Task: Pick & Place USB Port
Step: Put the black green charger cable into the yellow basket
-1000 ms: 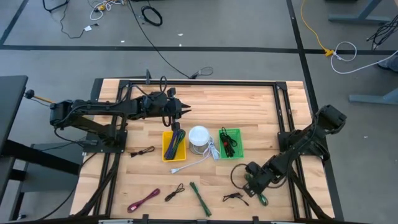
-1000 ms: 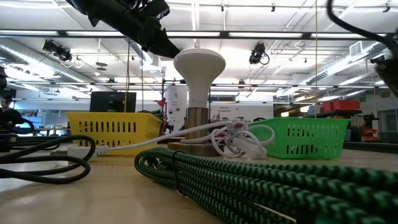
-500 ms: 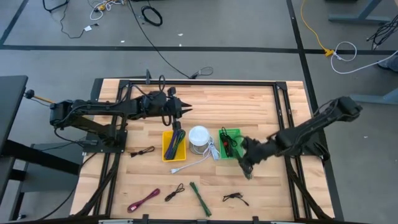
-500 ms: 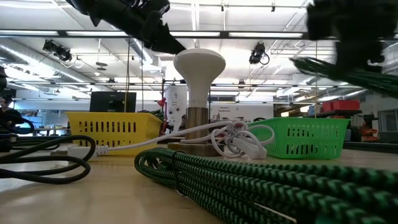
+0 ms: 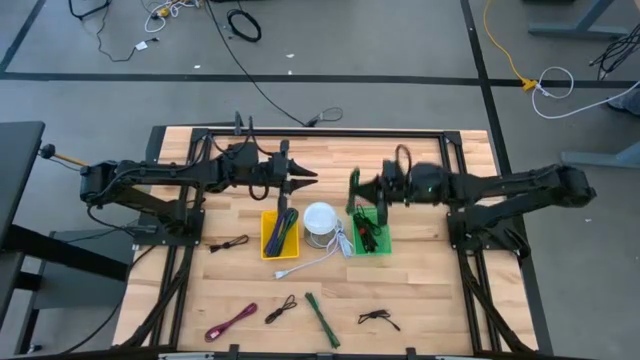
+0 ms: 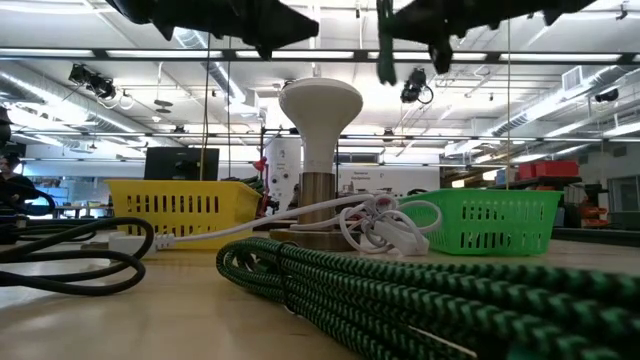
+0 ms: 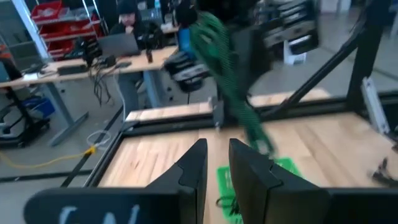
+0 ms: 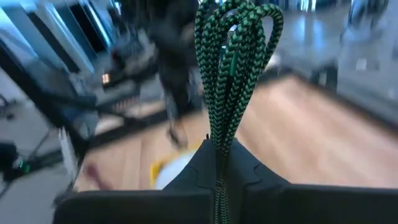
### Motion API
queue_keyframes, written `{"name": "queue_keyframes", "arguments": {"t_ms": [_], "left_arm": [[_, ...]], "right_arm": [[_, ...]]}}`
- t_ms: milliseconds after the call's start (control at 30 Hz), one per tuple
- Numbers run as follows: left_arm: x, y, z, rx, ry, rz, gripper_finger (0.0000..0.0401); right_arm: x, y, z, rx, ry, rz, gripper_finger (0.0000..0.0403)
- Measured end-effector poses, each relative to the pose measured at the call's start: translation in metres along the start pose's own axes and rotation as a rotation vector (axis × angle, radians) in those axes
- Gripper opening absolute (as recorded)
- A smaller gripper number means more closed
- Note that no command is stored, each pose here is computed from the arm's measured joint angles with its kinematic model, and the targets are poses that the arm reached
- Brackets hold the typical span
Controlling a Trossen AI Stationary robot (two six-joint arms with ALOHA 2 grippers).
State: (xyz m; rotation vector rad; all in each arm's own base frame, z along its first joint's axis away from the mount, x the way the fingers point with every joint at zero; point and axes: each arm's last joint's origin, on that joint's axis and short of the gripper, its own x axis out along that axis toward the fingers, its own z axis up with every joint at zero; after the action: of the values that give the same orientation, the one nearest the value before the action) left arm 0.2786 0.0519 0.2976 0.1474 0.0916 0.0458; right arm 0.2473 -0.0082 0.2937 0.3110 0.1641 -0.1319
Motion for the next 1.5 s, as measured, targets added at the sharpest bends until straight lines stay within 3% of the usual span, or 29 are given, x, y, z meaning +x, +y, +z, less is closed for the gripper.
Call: {"name": "queue_keyframes", "arguments": {"t_ms": [167,567,967,1200,1367,1500], "left_arm": [[0.0,0.001,0.006,-0.042,-0.064,-0.001,0.0071],[0.0,0.002,0.01,-0.086,-0.098,0.028,0.0073],[0.0,0.002,0.01,-0.138,-0.099,0.017,0.0151],[-0.001,0.002,0.011,-0.136,-0.112,0.02,0.0165],[0.0,0.002,0.011,-0.113,-0.109,0.029,0.0128],[0.0,0.002,0.01,-0.074,-0.104,0.046,0.0035]], "right_arm": [[0.008,-0.013,0.013,-0.086,-0.099,0.017,0.0004],[0.061,-0.003,0.052,-0.283,-0.03,0.039,0.0001],[0.071,0.001,0.064,-0.346,-0.082,0.052,0.0001],[0.077,0.001,0.064,-0.349,-0.118,0.096,0.0001],[0.079,0.002,0.064,-0.353,-0.135,0.139,0.0001],[0.079,0.001,0.064,-0.352,-0.134,0.104,0.0004]]}}
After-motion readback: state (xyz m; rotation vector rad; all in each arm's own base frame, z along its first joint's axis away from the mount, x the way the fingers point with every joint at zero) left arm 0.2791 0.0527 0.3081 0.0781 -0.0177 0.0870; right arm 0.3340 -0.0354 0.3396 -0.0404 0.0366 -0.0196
